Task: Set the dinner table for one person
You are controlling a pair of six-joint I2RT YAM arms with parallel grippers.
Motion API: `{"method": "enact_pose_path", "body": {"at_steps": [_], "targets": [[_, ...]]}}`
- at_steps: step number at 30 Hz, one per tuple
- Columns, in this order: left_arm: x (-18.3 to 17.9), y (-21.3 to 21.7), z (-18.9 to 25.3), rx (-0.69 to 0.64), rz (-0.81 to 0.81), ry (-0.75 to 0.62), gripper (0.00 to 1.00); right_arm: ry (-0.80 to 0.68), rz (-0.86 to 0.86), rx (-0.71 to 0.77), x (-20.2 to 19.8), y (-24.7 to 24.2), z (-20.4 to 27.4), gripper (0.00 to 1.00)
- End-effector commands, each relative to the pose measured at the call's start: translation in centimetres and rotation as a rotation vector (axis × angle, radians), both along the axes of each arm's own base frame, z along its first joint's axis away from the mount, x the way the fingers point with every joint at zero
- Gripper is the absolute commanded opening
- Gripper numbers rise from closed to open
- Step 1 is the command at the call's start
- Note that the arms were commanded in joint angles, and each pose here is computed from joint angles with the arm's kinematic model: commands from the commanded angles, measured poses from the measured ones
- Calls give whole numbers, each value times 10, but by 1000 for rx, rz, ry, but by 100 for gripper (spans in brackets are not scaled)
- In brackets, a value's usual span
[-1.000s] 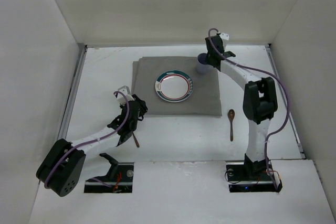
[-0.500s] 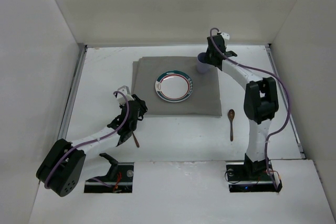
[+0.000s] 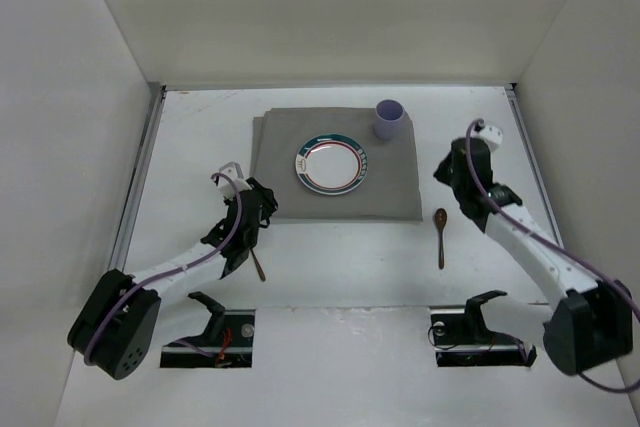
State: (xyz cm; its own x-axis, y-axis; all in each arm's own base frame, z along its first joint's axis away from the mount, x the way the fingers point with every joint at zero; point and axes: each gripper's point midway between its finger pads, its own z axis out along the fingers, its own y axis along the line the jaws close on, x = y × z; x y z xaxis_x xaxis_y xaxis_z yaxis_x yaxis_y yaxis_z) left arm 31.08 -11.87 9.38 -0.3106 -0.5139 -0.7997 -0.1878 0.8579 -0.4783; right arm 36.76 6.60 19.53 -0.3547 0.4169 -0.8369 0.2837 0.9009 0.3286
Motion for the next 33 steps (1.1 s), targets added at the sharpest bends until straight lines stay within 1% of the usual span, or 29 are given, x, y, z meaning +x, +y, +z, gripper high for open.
{"method": "enact_pose_path", "body": {"at_steps": [1, 4, 6, 8, 9, 10, 13, 15, 18, 22, 24, 27, 31, 32, 33], "targets": [[4, -3, 14, -35, 0, -51, 32, 152, -82, 55, -60, -18, -66, 8], [4, -5, 12, -37, -7, -42, 32, 274, -118, 60, -105, -28, -99, 9], [4, -7, 14, -47, -14, -49, 32, 336, -129, 60, -123, -29, -115, 9], [3, -6, 16, -52, -13, -54, 32, 348, -110, 59, -128, -21, -115, 17], [3, -5, 19, -56, -12, -61, 32, 360, -107, 43, -129, -20, -118, 25], [2, -4, 20, -58, -10, -65, 32, 385, -114, 30, -130, -23, -123, 29], [0, 0, 25, -68, -3, -82, 32, 448, -84, 23, -127, -16, -134, 35], [0, 2, 27, -71, 2, -88, 32, 497, -75, 12, -128, -14, -144, 35], [0, 3, 27, -72, 5, -89, 32, 514, -80, -8, -127, -15, -147, 37], [0, 3, 26, -73, 2, -87, 32, 541, -71, -16, -127, -14, -152, 37], [0, 3, 26, -73, 4, -85, 32, 559, -65, -17, -126, -12, -155, 35], [0, 5, 26, -73, 9, -85, 33, 590, -47, -19, -126, -9, -161, 29], [1, 7, 24, -72, 14, -81, 33, 629, -33, -19, -128, -5, -169, 24], [1, 8, 24, -73, 16, -79, 33, 634, -30, -23, -129, -4, -170, 22], [1, 8, 24, -75, 17, -79, 33, 633, -31, -24, -129, -4, -169, 16]]}}
